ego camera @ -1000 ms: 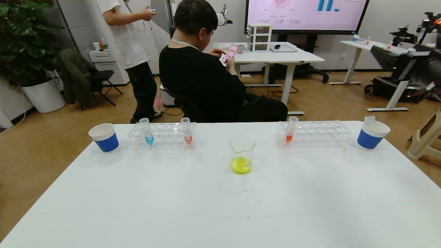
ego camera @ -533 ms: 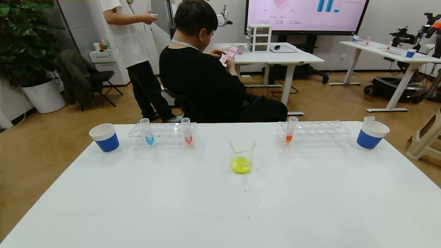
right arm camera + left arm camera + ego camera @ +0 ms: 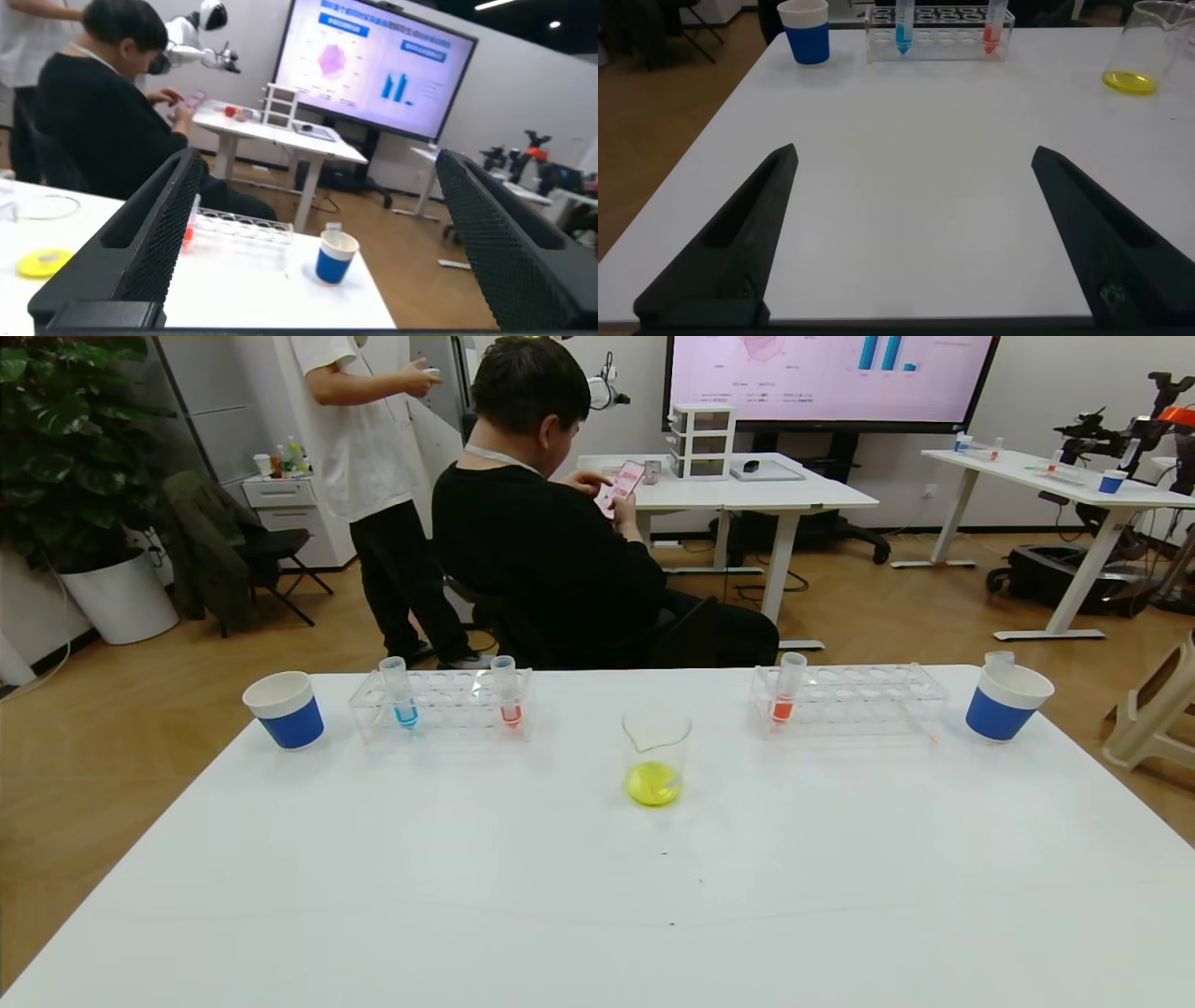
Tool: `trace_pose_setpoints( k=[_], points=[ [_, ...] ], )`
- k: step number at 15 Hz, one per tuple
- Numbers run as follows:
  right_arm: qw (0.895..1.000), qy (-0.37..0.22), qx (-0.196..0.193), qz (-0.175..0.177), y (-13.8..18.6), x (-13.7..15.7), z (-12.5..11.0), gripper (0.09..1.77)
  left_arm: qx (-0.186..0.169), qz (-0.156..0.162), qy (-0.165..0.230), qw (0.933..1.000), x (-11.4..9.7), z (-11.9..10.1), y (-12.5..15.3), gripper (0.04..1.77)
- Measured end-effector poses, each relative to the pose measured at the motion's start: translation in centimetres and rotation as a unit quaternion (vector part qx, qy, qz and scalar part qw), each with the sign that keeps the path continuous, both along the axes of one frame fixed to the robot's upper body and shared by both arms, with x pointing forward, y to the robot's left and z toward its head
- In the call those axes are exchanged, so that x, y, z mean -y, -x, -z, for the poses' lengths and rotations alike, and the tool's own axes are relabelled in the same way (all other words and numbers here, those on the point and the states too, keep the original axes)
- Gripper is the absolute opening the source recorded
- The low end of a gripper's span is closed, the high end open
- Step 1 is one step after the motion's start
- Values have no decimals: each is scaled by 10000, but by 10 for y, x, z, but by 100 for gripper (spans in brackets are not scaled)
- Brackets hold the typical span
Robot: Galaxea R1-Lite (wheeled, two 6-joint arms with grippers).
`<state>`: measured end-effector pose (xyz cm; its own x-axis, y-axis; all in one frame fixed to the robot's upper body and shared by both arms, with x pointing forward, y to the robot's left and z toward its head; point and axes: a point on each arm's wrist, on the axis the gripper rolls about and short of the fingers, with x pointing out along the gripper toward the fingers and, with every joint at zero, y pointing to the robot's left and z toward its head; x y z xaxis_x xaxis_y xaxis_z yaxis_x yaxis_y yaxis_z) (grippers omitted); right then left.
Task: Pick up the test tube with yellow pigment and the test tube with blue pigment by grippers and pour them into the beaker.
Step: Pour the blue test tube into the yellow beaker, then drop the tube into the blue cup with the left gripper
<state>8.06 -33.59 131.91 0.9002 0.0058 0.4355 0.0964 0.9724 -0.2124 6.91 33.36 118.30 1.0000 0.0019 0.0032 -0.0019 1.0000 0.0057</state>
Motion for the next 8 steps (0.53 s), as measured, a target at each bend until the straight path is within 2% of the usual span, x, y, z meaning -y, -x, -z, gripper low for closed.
trace_pose_setpoints(
  k=[1, 4, 7, 8],
  points=[
    [9999, 58, 85, 128, 9, 0, 6, 174, 0, 0, 0, 10000, 0, 0, 0, 175],
    [9999, 64, -131, 38, 19, 0, 34, 174, -2, 0, 7, 10000, 0, 0, 0, 175],
    [9975, -152, -657, -200, 23, 0, 73, 174, -2, 0, 15, 10000, 0, 0, 0, 175],
    [9967, -279, -719, -257, 22, 0, 82, 174, 0, 0, 15, 10000, 0, 0, 0, 175]
  ],
)
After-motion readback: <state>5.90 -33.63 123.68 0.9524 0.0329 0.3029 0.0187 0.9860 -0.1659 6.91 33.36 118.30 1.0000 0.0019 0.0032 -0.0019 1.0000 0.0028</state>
